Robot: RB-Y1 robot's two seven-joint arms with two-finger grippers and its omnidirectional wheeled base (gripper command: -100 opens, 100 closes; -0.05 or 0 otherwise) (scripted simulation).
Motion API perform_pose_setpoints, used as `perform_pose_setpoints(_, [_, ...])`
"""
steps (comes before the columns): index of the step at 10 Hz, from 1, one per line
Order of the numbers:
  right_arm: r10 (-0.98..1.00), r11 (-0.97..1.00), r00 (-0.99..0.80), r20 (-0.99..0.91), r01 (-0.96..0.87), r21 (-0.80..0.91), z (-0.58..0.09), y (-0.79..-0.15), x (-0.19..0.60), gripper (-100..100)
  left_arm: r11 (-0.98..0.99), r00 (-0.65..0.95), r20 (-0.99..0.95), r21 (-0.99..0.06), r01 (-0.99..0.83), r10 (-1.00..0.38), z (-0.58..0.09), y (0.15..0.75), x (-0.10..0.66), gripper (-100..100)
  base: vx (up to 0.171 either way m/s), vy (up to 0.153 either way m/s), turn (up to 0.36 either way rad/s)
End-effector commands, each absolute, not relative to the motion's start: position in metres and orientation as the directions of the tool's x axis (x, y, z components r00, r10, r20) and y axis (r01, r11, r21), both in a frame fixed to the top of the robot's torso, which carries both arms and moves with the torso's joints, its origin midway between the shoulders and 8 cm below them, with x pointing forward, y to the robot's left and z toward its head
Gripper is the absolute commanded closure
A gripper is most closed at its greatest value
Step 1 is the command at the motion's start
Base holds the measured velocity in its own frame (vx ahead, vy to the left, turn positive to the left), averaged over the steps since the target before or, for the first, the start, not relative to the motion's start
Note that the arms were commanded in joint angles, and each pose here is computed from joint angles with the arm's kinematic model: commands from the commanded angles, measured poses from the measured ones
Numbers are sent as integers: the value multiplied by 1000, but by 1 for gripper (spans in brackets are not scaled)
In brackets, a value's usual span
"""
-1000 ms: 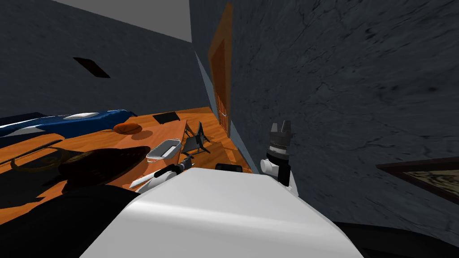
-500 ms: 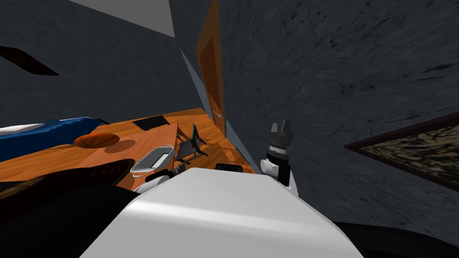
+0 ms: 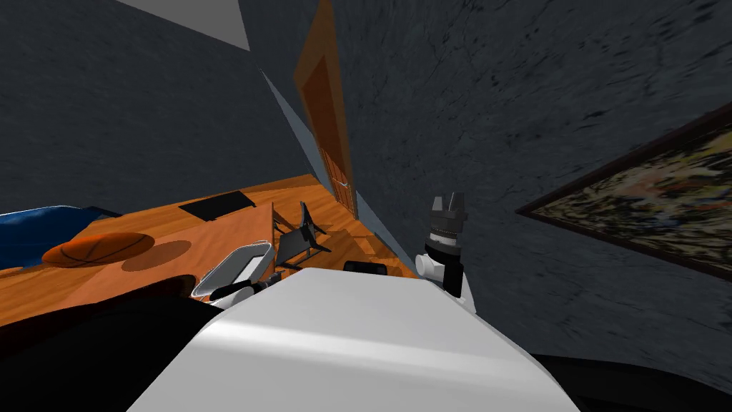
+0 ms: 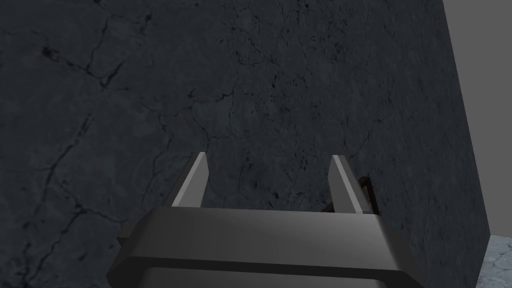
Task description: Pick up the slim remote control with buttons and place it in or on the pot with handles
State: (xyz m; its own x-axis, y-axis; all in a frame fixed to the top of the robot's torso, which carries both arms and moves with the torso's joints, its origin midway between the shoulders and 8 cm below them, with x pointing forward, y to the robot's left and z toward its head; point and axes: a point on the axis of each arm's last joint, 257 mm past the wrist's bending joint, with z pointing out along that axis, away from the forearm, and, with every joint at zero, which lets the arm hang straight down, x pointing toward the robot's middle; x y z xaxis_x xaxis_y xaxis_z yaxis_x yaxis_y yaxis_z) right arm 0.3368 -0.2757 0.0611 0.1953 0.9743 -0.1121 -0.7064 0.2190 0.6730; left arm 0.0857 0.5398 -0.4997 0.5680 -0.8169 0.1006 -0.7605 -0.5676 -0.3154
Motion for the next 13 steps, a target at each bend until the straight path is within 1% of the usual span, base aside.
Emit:
perform_pose_setpoints(1, [974,219,195,-112,-706,673,61,-276,337,0,-626,629,77,-247,-740,-774,-503,552,50,-100,-135,223,-289])
perform_pose_setpoints(3, [974,219,195,-112,-706,673,61,-276,337,0,-687,692,42,-176,-705,-720,-507,565,9,-100,-157,233,-211])
perform_pose_setpoints(4, [974,219,195,-112,-706,673,61,-276,337,0,-687,692,42,-176,-705,-720,-507,565,9,-100,-102,115,-46])
perform_pose_setpoints(6, [974,219,195,-112,-706,673,61,-276,337,0,-738,742,16,-117,-665,-671,-508,571,-25,-100,-83,105,-128])
perform_pose_setpoints(9, [974,219,195,-112,-706,673,61,-276,337,0,-794,795,-11,-45,-606,-606,-511,569,-66,-100,-146,192,-111])
perform_pose_setpoints(10, [974,219,195,-112,-706,673,61,-276,337,0,-794,795,-11,-45,-606,-606,-511,569,-66,-100,-106,109,-36])
perform_pose_setpoints(12, [974,219,195,-112,-706,673,61,-276,337,0,-818,818,-19,-10,-576,-575,-515,562,-83,-100,-63,67,-52])
perform_pose_setpoints(13, [974,219,195,-112,-706,673,61,-276,337,0,-812,812,-17,-21,-584,-583,-514,564,-78,-100,-27,42,-19])
